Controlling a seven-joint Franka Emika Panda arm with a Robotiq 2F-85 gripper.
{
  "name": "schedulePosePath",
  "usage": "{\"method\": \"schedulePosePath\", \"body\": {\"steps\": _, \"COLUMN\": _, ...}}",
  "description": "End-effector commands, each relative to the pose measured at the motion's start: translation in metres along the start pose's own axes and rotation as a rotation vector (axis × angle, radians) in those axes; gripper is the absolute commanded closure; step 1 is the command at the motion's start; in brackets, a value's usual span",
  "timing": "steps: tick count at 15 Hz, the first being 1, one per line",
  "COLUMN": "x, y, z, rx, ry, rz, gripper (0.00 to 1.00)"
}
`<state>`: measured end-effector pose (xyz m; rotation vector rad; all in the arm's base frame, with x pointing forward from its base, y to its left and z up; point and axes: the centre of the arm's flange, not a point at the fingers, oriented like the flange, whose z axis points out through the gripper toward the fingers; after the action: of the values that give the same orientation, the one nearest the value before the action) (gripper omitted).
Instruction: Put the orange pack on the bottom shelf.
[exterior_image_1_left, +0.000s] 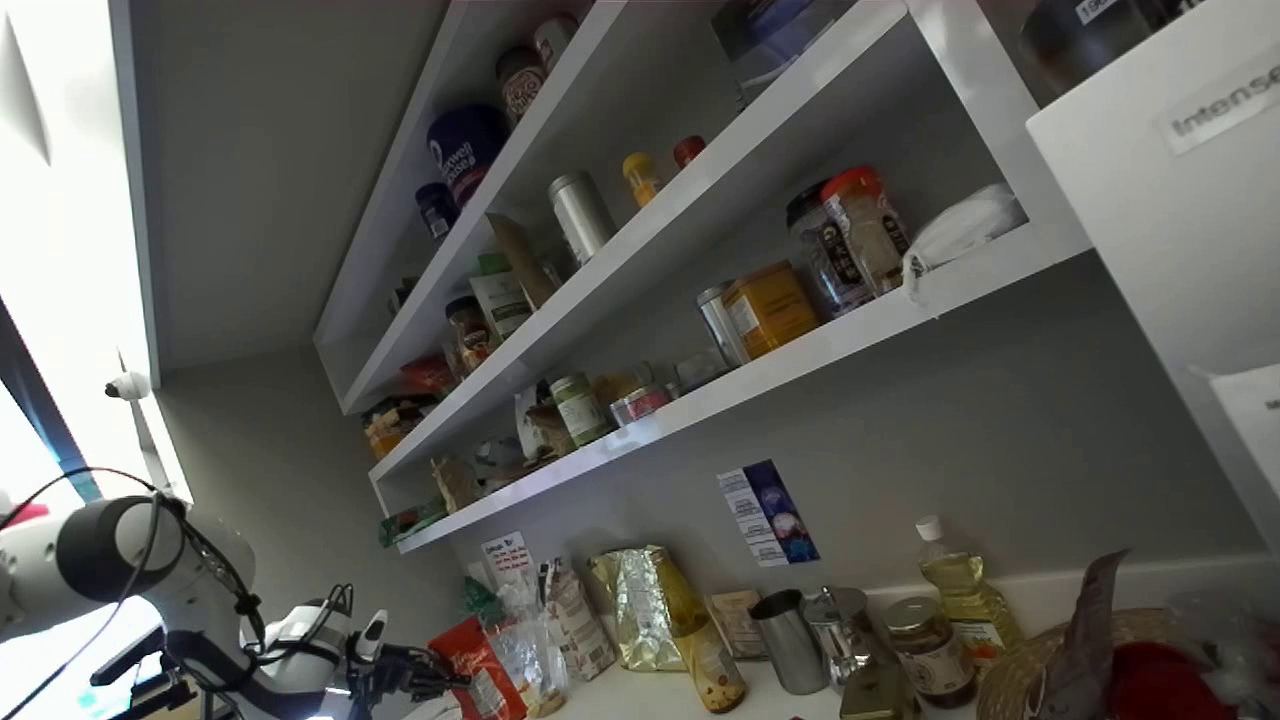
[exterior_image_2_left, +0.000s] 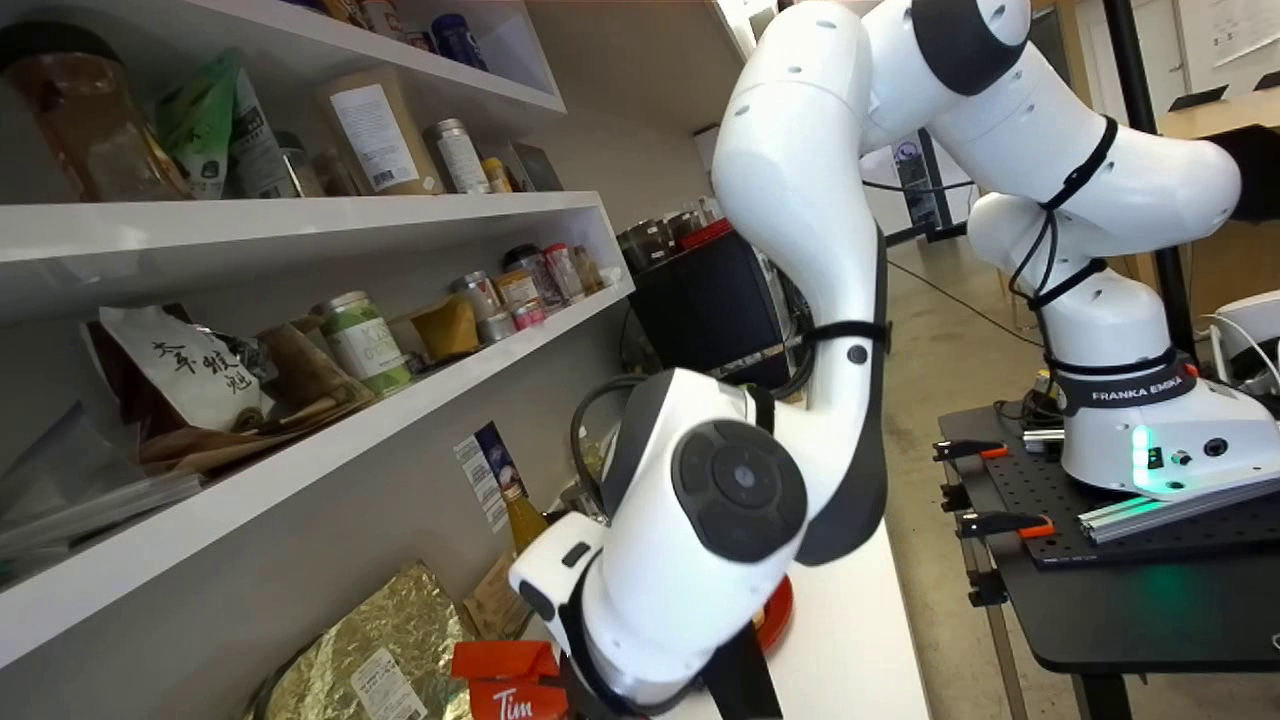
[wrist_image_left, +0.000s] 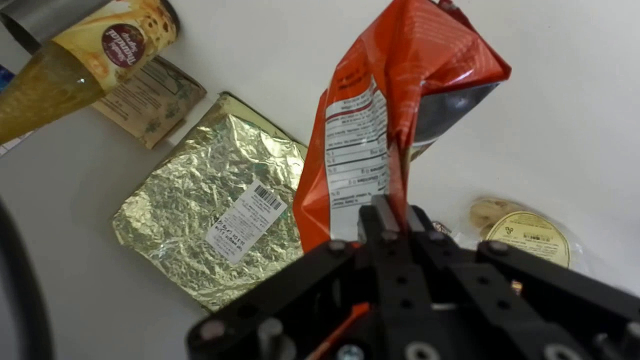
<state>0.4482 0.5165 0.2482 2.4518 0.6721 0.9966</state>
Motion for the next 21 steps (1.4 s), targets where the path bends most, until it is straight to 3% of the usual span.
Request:
{"method": "schedulePosePath", "body": {"steps": 1, "x": -0.003, "y": 0.073, "z": -0.045, "rx": 0.067, "ry": -0.088, "rz": -0.034, "gripper": 1.00}}
{"method": "schedulePosePath", "body": {"steps": 4, "x": -0.015, "y": 0.126, "z": -0.063, "rx": 0.110, "ry": -0.159, "rz": -0.058, "gripper": 1.00}}
{"method": "schedulePosePath", "body": {"steps": 10, "x": -0.052, "y": 0.238, "z": -0.081, "rx": 0.057, "ry": -0.281, "rz": -0.079, "gripper": 1.00}}
{"method": "schedulePosePath", "body": {"steps": 17, "x": -0.093, "y": 0.356, "z": -0.097, "rx": -0.010, "ry": -0.298, "rz": -0.095, "gripper": 1.00}}
{"method": "schedulePosePath", "body": {"steps": 21, "x": -0.107, "y": 0.416, "z": -0.100, "rx": 0.005, "ry": -0.301, "rz": -0.163, "gripper": 1.00}}
